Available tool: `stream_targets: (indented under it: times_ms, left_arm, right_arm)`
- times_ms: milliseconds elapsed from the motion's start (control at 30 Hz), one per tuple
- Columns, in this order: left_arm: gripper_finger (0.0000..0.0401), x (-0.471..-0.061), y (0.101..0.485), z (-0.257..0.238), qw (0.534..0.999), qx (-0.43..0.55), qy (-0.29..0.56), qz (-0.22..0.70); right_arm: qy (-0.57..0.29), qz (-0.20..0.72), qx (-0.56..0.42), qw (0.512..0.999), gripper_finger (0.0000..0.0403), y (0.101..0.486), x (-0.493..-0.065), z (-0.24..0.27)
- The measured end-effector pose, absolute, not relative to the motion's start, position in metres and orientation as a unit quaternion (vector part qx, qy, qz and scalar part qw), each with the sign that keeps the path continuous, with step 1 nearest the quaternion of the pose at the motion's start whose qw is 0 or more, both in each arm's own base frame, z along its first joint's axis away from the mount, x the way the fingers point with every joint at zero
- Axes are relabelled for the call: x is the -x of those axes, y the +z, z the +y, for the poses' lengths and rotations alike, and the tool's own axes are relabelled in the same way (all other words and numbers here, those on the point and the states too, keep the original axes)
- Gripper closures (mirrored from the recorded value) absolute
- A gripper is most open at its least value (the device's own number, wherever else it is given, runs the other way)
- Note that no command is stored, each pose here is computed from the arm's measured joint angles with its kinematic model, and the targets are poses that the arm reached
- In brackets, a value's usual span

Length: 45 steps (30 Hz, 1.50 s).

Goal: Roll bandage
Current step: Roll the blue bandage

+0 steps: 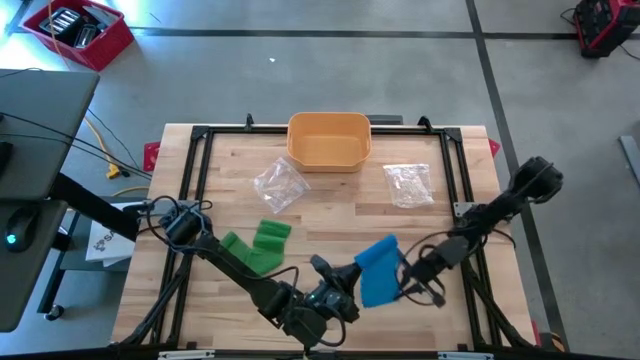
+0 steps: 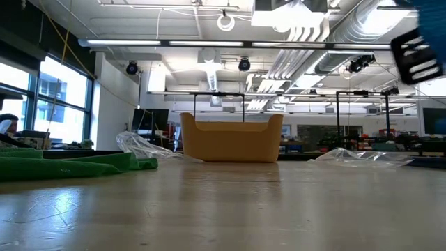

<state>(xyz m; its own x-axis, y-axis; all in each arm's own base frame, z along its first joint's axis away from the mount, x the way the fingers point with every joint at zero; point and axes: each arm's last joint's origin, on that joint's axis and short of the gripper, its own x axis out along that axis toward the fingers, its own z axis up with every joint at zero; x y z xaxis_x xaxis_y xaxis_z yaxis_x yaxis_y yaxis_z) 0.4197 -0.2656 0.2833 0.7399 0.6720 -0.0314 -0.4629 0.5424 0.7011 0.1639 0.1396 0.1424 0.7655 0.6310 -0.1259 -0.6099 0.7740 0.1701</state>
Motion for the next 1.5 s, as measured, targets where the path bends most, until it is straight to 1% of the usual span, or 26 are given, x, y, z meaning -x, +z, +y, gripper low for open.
stream_targets:
  times_ms: [100,200,300,367,467,667,800,967,1100,1267,1367,1433,1500]
  left_arm:
    - [0.0394,-0.419,0.280,-0.265,0.863,-0.353,0.326,0.158]
    - [0.0394,-0.420,0.270,-0.260,0.863,-0.350,0.320,0.173]
    - [0.0394,-0.422,0.257,-0.249,0.881,-0.319,0.292,0.193]
    - [0.0394,-0.423,0.249,-0.242,0.895,-0.287,0.266,0.213]
    - [0.0394,-0.425,0.238,-0.234,0.915,-0.232,0.221,0.247]
    - [0.0394,-0.427,0.211,-0.238,0.934,-0.161,0.145,0.283]
    - [0.0394,-0.424,0.196,-0.254,0.941,-0.142,0.114,0.287]
    - [0.0394,-0.425,0.181,-0.271,0.950,-0.121,0.085,0.275]
    - [0.0394,-0.428,0.173,-0.276,0.955,-0.100,0.059,0.273]
    - [0.0394,-0.429,0.172,-0.278,0.957,-0.088,0.045,0.273]
    - [0.0394,-0.430,0.175,-0.281,0.962,-0.082,0.024,0.259]
    - [0.0394,-0.431,0.179,-0.287,0.967,-0.069,-0.013,0.244]
    - [0.0394,-0.429,0.182,-0.295,0.970,-0.050,-0.050,0.232]
  right_arm:
    - [0.341,0.064,-0.064,0.936,0.0399,0.154,-0.156,0.155]
    - [0.365,0.027,-0.072,0.928,0.0399,0.172,-0.147,0.172]
    - [0.389,-0.026,-0.067,0.918,0.0402,0.197,-0.140,0.187]
    - [0.376,-0.065,-0.059,0.922,0.0401,0.217,-0.136,0.195]
    - [0.308,-0.109,-0.041,0.944,0.0402,0.249,-0.134,0.197]
    - [0.107,-0.100,0.053,0.988,0.0402,0.307,-0.141,0.178]
    - [-0.022,-0.063,0.131,0.989,0.0403,0.341,-0.140,0.153]
    - [-0.089,-0.052,0.152,0.983,0.0403,0.375,-0.134,0.117]
    - [-0.131,-0.052,0.144,0.979,0.0403,0.386,-0.129,0.092]
    - [-0.168,-0.030,0.158,0.973,0.0403,0.379,-0.133,0.076]
    - [-0.185,0.016,0.160,0.970,0.0403,0.364,-0.139,0.069]
    - [-0.193,0.058,0.155,0.967,0.0403,0.352,-0.144,0.061]
    - [-0.197,0.102,0.131,0.966,0.0403,0.340,-0.147,0.052]
